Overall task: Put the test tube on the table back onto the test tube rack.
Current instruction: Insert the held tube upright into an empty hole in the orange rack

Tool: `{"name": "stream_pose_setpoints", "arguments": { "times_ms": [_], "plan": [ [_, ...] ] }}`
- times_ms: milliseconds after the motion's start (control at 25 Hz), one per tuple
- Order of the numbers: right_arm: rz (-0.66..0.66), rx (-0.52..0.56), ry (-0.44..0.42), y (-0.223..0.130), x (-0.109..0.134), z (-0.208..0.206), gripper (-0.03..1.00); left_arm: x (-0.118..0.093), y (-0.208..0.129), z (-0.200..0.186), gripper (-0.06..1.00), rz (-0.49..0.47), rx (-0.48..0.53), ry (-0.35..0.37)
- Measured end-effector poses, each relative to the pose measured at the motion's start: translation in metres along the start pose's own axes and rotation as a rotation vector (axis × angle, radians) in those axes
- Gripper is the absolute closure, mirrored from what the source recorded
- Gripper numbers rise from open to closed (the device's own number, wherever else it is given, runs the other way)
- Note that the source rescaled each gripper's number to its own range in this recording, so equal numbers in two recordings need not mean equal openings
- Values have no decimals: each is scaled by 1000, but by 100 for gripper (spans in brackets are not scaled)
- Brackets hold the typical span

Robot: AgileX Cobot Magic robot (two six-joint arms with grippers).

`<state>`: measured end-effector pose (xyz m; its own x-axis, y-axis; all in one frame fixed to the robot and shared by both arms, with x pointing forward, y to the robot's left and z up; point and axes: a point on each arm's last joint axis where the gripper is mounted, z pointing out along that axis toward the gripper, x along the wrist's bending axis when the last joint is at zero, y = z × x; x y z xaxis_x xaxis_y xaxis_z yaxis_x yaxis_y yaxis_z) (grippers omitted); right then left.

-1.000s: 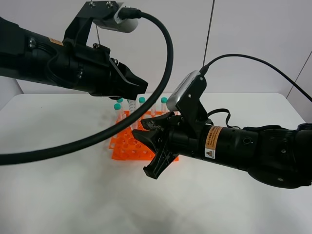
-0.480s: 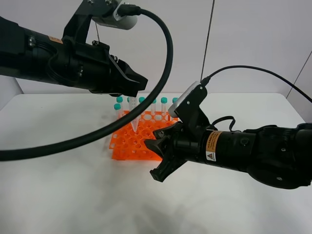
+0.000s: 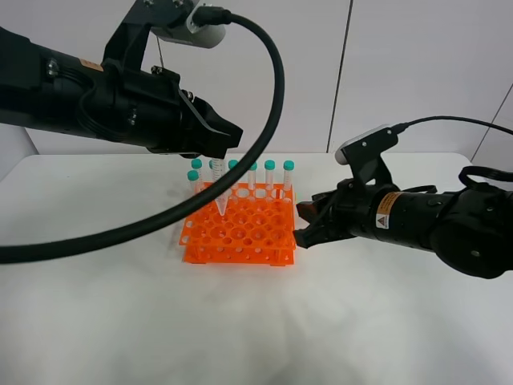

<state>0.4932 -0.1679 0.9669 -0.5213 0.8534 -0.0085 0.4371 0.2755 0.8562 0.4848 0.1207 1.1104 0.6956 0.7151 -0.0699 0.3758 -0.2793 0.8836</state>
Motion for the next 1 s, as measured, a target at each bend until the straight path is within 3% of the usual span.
{"name": "stream_pose_setpoints", "arguments": {
  "times_ms": [280,600,760,1000],
  "plan": [
    [120,171,-168,4,-42,-3,56,0,0,0,93,1,0,0],
    [205,354,-303,25,-79,-15,56,0,0,0,93,1,0,0],
    [260,407,-297,18,-93,-21,56,0,0,0,93,4,0,0],
    [387,385,-276,12,-119,-32,56,0,0,0,93,19,0,0]
  ]
}}
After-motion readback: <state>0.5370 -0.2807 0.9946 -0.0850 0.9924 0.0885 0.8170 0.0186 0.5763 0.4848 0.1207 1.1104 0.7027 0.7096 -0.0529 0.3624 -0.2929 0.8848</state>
